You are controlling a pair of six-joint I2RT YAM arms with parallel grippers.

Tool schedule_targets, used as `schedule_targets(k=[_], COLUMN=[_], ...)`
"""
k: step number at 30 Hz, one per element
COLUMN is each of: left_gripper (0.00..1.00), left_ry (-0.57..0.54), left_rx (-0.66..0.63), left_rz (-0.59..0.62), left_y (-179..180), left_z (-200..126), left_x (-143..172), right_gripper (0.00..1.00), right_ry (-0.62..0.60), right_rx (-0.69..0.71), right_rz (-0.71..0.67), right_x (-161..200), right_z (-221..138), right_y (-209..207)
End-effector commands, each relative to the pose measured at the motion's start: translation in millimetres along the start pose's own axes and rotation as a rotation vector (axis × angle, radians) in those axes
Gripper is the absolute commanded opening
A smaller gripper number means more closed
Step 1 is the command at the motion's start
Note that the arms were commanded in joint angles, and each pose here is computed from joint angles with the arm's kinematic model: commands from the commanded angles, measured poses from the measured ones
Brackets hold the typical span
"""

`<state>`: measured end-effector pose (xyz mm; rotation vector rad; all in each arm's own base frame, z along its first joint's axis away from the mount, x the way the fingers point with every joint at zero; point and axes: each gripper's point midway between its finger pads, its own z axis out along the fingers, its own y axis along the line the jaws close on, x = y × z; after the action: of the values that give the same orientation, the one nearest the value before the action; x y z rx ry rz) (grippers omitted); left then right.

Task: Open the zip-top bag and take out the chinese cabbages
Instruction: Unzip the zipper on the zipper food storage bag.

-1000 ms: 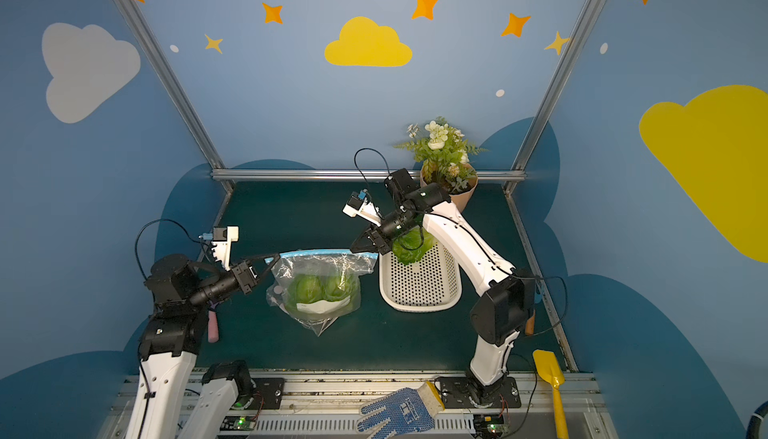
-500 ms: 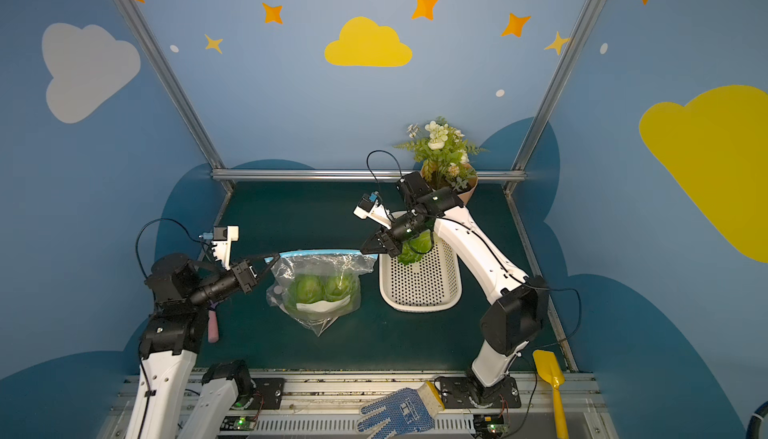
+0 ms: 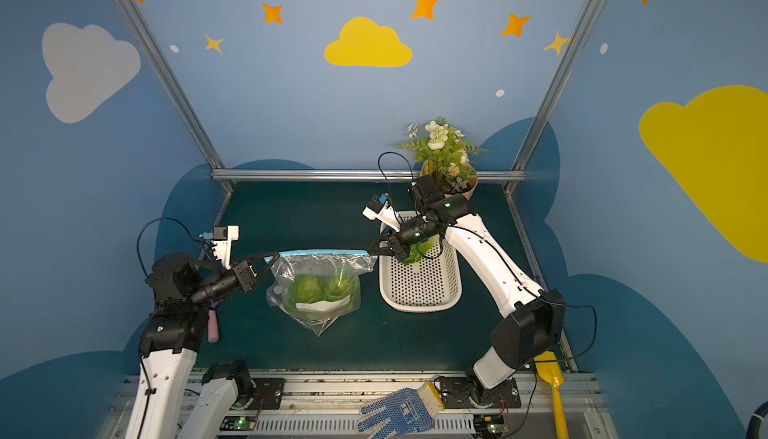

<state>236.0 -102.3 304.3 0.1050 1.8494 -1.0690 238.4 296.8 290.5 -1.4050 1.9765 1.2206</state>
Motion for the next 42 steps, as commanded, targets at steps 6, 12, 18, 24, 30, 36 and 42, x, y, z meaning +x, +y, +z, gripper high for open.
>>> schedule_targets(k=[6,12,18,24,30,36,42], left_gripper=[0.04,0.04,0.09,0.19,0.34,0.64,0.72], left_ry=[-0.012,0.042,0.06,0.038,0.07,0.045,-0.093], left_rx=[0.061,0.122,0.164,0.182,0.19,0.14,-0.059], left_rz=[0.061,0.057,0.078,0.12,0.113,0.123,0.168], left_y=[-27.1,-42.0,-60.9,-78.9,-82.7,-79.1,-60.5], left_z=[-6.0,0.1,-0.3,-7.3,-10.3,-13.8,-18.3], left_x=[-9.2,6.5,13.3,7.2,14.6,10.7,-28.7], right_gripper=[0.0,0.0,0.0,0.0,0.0,0.0,0.0], right_ry=[-0.111,-0.164,-0.237,-0.352,-0.384,-0.38,-0.376], right_rx=[-0.009,-0.016,0.085,0.105,0.069,0.05,-0.044], right_rz=[-0.057,-0.088,-0.163,-0.25,-0.276,-0.285,-0.329], right_x=[-31.1,-53.1,-80.0,-121.5,-138.8,-130.7,-120.0], right_z=[8.0,18.7,22.0,23.4,33.7,36.2,29.6], right_y=[6.0,5.3,-13.9,-29.4,-42.7,-45.7,-20.0])
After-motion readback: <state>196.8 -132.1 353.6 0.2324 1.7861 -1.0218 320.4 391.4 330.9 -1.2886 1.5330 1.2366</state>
